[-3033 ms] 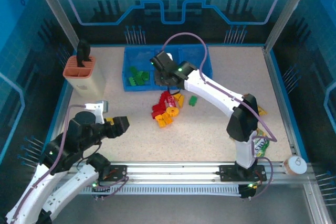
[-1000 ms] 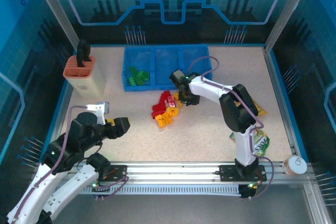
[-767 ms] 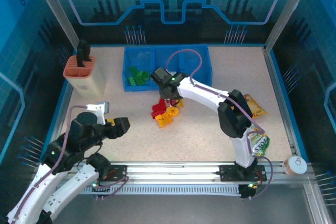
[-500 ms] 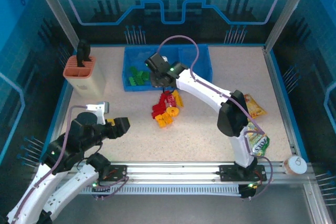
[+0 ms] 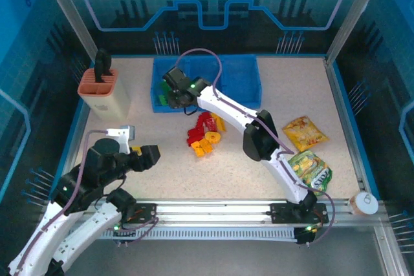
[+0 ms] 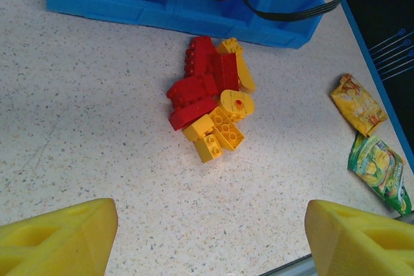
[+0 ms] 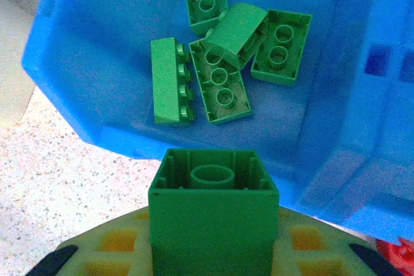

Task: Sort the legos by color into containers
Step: Place the lego in the container.

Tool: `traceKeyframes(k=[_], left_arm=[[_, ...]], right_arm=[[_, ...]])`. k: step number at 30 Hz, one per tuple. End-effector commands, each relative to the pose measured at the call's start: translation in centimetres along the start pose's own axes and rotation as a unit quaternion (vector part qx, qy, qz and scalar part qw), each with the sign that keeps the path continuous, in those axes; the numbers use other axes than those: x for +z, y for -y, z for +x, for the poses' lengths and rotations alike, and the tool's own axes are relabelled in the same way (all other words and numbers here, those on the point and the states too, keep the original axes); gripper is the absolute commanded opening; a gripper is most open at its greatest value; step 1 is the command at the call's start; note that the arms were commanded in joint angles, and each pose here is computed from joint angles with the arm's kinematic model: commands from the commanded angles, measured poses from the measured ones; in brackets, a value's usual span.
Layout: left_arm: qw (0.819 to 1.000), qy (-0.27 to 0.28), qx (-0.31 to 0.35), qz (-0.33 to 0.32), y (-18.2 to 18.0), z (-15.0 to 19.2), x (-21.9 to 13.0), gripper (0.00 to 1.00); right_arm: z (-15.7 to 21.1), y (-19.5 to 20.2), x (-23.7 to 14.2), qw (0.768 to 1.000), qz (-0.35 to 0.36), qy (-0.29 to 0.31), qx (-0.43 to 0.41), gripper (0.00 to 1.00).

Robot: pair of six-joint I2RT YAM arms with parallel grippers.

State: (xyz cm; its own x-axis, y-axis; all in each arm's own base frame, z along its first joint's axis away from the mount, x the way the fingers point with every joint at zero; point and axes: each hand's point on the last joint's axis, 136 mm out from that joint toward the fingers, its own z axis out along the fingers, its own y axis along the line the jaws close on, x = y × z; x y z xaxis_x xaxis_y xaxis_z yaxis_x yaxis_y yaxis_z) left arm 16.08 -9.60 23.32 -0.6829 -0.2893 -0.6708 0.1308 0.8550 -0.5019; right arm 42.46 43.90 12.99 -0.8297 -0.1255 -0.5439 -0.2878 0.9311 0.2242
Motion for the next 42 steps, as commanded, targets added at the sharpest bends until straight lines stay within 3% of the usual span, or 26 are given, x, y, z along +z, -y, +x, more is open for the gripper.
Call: traceKeyframes(k=[1,10,20,24,25,28,35,42], left_arm=[[1.0,0.008,0.009,0.022,0.7,-0.2,0.0,0.77],[1.0,0.006,0.009,0.024,0.8,-0.1,0.0,0.77],[1.0,0.012,0.008,0.027,0.8,-0.1,-0.3,0.77],[0.999,0.013,0.009,0.028,0.8,-0.2,-0.3,0.77],[1.0,0.013,0.008,0.028,0.8,-0.2,-0.3,0.77],[1.0,0.012,0.008,0.027,0.8,-0.2,-0.2,0.77],[1.0,0.011,0.009,0.025,0.7,-0.1,-0.2,0.77],[1.0,-0.011,0.012,0.013,0.7,0.1,0.6,0.77]], right_arm=[[-0.6,-1.6,-0.3,1.0,-0.018,0.012,-0.002,0.28],[-2.9,-2.9,1.5,0.998,-0.038,0.057,0.012,0.3],[-2.8,-2.3,4.2,0.997,-0.031,0.058,0.027,0.35],[-2.8,-2.5,4.0,0.997,-0.033,0.058,0.024,0.45],[-2.9,-2.6,3.8,0.997,-0.035,0.06,0.024,0.52],[-3.4,-3.0,2.9,0.997,-0.04,0.069,0.02,0.6],[-4.8,-4.0,-1.1,0.994,-0.05,0.092,0.013,0.62],[-6.2,-3.6,-10.1,0.988,-0.069,0.14,0.009,0.62]])
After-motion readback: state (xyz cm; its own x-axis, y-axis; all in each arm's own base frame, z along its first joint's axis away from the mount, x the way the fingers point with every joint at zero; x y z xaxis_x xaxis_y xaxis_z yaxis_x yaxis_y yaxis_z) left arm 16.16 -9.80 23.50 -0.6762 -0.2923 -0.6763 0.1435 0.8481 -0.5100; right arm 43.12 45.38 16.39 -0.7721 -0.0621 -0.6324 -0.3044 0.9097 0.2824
